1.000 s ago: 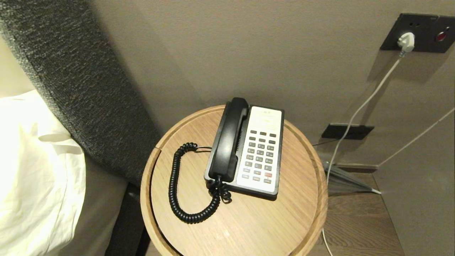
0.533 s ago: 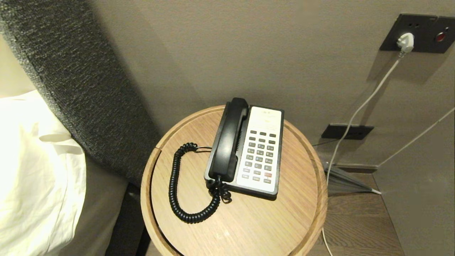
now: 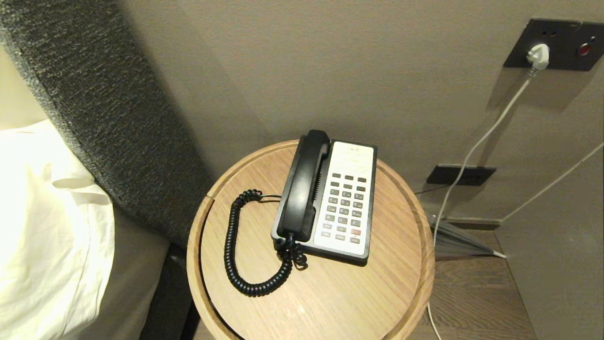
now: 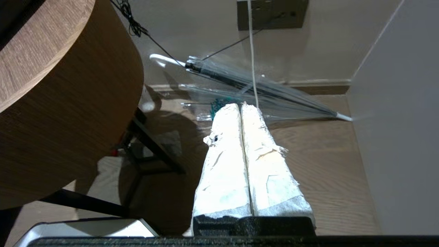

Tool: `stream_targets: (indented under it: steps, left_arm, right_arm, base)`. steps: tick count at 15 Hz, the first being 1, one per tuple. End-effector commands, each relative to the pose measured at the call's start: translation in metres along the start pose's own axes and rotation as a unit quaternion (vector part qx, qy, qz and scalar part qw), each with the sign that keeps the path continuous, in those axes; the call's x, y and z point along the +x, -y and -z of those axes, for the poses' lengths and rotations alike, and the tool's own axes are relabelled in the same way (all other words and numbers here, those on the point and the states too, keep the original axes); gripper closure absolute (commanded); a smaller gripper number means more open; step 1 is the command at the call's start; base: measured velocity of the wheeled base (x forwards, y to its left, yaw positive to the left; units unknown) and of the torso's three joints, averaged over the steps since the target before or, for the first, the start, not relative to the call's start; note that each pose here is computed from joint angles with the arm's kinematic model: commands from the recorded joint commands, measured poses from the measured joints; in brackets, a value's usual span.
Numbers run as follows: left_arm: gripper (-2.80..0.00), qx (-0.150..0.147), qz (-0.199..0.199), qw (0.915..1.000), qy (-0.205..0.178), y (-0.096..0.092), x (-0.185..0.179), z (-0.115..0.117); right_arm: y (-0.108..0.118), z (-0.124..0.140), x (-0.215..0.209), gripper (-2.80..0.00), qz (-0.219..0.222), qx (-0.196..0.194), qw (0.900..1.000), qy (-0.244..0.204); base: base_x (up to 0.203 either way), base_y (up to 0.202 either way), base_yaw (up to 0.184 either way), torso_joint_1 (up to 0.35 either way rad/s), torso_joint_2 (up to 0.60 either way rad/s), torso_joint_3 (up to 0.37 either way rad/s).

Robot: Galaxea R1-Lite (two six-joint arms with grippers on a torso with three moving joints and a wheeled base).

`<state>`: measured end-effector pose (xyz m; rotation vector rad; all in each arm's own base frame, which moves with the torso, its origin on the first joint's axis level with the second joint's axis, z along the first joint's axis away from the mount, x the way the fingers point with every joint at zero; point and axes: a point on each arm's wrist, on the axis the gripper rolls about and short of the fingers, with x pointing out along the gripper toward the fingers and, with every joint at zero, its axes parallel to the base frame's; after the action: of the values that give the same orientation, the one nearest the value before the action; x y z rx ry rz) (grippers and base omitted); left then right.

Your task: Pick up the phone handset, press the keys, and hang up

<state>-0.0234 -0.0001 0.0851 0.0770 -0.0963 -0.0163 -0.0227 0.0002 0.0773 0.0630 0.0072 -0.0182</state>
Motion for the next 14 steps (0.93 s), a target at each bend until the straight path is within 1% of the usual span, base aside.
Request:
stream_targets:
  steps: [1,4,6,8,9,10,14]
  left_arm:
    - [0.0,0.001,0.002,0.9998,-0.02,0.0009,0.0022,0.0112]
    - [0.0,0.001,0.003,0.9998,-0.02,0.0009,0.0022,0.0112]
    - [0.0,0.001,0.003,0.9998,-0.02,0.0009,0.0022,0.0112]
    - [0.0,0.0,0.002,0.9998,-0.02,0.0008,0.0022,0.0113]
    - [0.0,0.001,0.003,0.9998,-0.021,0.0009,0.0022,0.0114]
    - [0.0,0.001,0.002,0.9998,-0.021,0.0009,0.0022,0.0114]
    - [0.0,0.001,0.002,0.9998,-0.02,0.0009,0.0022,0.0112]
  right_arm:
    - [0.0001,0.0007,-0.0007,0.0,0.001,0.001,1.0,0.003]
    - [0.0002,0.0022,-0.0027,0.0,0.003,-0.002,1.0,-0.025]
    - [0.0002,0.002,-0.0025,0.0,0.001,-0.004,1.0,-0.023]
    - [0.0,0.0022,-0.0016,0.0,-0.003,-0.04,0.999,-0.014]
    - [0.0,0.002,-0.0013,0.0,-0.004,-0.032,0.999,-0.01]
    - [-0.0001,0.0018,-0.0013,0.0,-0.005,-0.035,0.999,-0.009]
    - [0.0,0.0017,-0.0013,0.0,-0.002,-0.027,1.0,-0.008]
  base:
    - [0.0,0.0,0.0,0.0,0.0,0.0]
    - [0.0,0.0,0.0,0.0,0.0,0.0]
    - [0.0,0.0,0.0,0.0,0.0,0.0]
    - [0.0,0.0,0.0,0.0,0.0,0.0]
    - [0.0,0.0,0.0,0.0,0.0,0.0]
    - [0.0,0.0,0.0,0.0,0.0,0.0]
    - [0.0,0.0,0.0,0.0,0.0,0.0]
